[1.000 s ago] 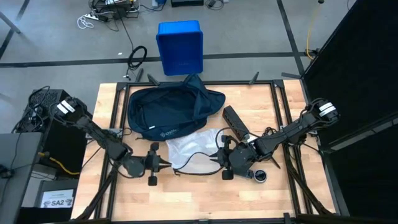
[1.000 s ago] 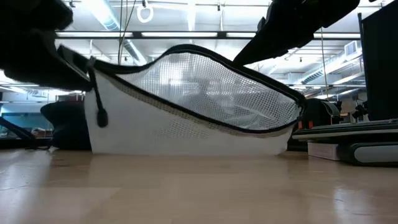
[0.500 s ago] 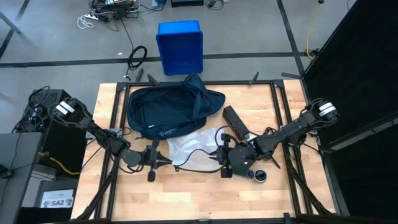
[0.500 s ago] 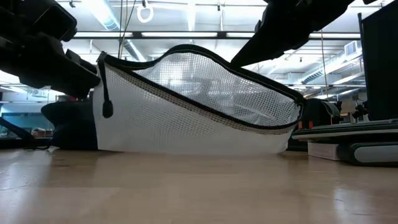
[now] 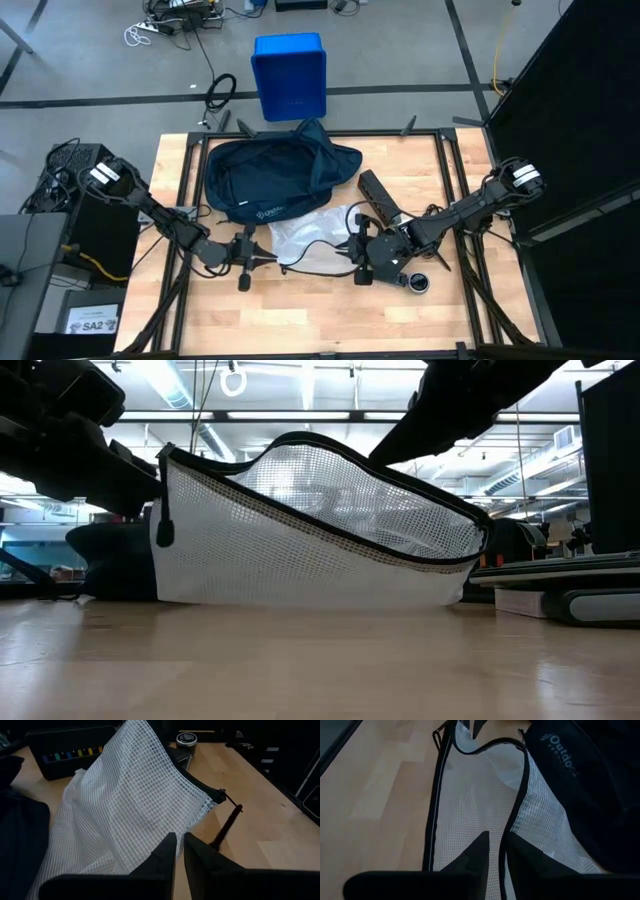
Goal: Unpack backpack
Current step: Put the black pen into the white mesh envelope
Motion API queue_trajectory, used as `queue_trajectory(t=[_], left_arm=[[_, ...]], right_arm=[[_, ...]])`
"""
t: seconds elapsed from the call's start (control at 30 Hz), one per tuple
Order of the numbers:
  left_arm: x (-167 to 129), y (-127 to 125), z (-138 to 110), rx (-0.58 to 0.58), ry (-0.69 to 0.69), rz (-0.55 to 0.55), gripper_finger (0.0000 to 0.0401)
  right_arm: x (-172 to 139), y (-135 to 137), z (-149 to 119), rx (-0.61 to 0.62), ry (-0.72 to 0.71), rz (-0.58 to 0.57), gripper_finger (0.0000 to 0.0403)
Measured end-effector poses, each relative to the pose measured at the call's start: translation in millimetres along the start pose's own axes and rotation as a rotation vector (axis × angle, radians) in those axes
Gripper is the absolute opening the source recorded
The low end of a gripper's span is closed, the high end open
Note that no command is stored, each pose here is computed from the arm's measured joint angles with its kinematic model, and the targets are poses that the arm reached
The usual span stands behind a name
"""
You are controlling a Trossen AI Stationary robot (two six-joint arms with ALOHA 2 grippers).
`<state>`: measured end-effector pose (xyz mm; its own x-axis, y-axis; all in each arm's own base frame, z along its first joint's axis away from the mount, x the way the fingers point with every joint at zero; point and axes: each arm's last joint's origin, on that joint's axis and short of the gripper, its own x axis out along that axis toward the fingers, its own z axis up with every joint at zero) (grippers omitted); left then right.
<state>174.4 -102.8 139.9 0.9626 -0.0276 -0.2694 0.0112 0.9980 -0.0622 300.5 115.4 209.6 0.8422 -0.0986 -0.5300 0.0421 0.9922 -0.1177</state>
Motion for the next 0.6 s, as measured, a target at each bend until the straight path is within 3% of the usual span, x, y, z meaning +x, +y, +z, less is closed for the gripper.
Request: queue_trajectory(t=[0.6], left_arm=[[0.0,0.0,0.0,0.0,0.0,0.0,0.001]], right_arm=[[-0.2,0.9,-0.1,-0.045,0.002,0.016,0.0041]])
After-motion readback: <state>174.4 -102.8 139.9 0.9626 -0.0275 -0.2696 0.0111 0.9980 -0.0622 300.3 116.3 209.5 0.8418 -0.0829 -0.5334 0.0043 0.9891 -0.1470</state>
